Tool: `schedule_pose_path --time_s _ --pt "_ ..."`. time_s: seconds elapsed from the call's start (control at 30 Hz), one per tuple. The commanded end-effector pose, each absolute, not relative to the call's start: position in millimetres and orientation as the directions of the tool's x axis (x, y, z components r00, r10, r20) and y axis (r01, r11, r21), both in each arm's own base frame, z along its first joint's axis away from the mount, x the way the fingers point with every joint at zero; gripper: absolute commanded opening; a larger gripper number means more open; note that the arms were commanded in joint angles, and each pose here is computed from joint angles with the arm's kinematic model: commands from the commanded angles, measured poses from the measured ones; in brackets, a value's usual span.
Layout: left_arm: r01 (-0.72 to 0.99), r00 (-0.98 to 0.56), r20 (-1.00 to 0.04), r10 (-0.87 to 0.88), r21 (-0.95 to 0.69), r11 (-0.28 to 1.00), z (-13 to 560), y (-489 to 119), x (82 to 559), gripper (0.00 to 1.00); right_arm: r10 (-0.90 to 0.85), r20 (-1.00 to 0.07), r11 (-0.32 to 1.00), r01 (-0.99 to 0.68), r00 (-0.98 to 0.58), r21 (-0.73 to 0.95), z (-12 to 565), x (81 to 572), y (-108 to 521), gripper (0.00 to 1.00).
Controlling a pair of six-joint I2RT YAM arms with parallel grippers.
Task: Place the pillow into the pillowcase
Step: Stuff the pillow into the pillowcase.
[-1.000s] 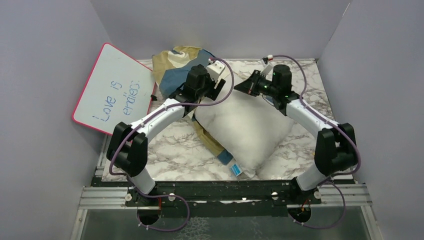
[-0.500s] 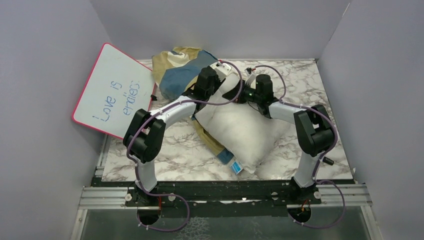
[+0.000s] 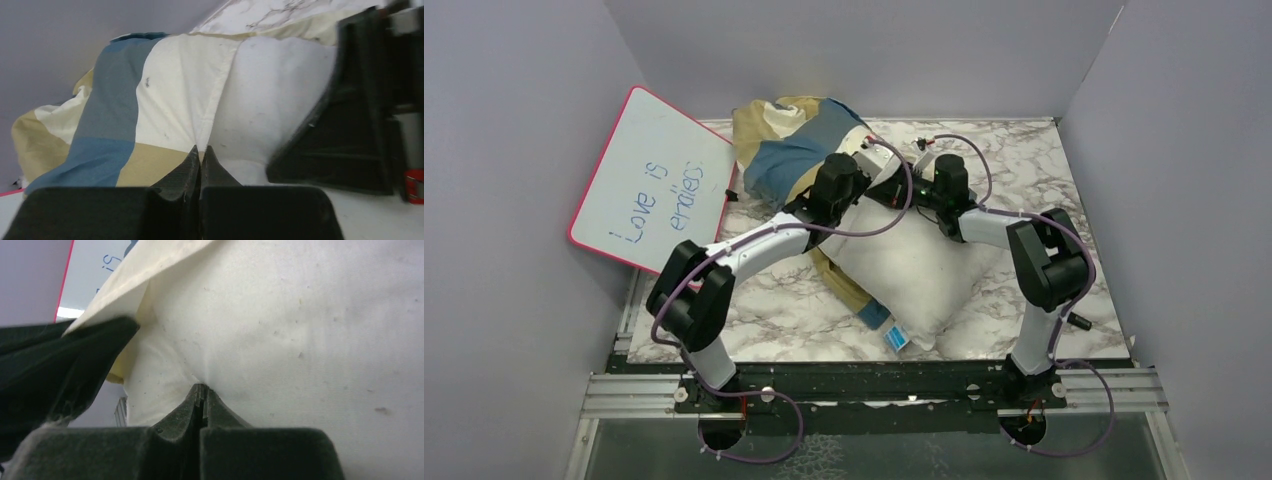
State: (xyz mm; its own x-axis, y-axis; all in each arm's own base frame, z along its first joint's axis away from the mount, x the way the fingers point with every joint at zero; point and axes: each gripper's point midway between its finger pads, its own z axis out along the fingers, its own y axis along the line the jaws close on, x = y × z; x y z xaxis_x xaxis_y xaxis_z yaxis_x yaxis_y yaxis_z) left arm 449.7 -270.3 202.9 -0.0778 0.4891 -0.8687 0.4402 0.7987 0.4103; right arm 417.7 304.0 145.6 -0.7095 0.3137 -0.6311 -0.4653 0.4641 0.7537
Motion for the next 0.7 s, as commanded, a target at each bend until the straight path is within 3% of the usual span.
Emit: schedule_pose_path --time_s 0.0,0.3,0.53,0.57,0.67 --pt "0.619 -0.05 -0.954 0.296 0.203 0.759 218 -324 394 0.0 0.321 -0.575 0.483 -0.392 -0.752 0.783 111 412 309 0.0" --pt "0.639 -0.206 -0.959 0.193 0.018 0.769 168 -329 384 0.0 0.432 -0.541 0.463 -0.338 -0.721 0.819 110 419 303 0.0" --pt "0.57 -0.296 -0.953 0.068 -0.119 0.813 175 -306 403 0.0 0.422 -0.573 0.483 -0.361 -0.702 0.798 122 416 299 0.0" --pt "0.575 -0.314 -0.948 0.049 -0.149 0.804 178 -304 403 0.03 0.411 -0.584 0.491 -0.37 -0.7 0.789 126 414 299 0.02" --pt "0.565 -0.338 -0.941 0.025 -0.181 0.805 192 -293 400 0.25 0.372 -0.625 0.528 -0.397 -0.687 0.751 138 407 293 0.09"
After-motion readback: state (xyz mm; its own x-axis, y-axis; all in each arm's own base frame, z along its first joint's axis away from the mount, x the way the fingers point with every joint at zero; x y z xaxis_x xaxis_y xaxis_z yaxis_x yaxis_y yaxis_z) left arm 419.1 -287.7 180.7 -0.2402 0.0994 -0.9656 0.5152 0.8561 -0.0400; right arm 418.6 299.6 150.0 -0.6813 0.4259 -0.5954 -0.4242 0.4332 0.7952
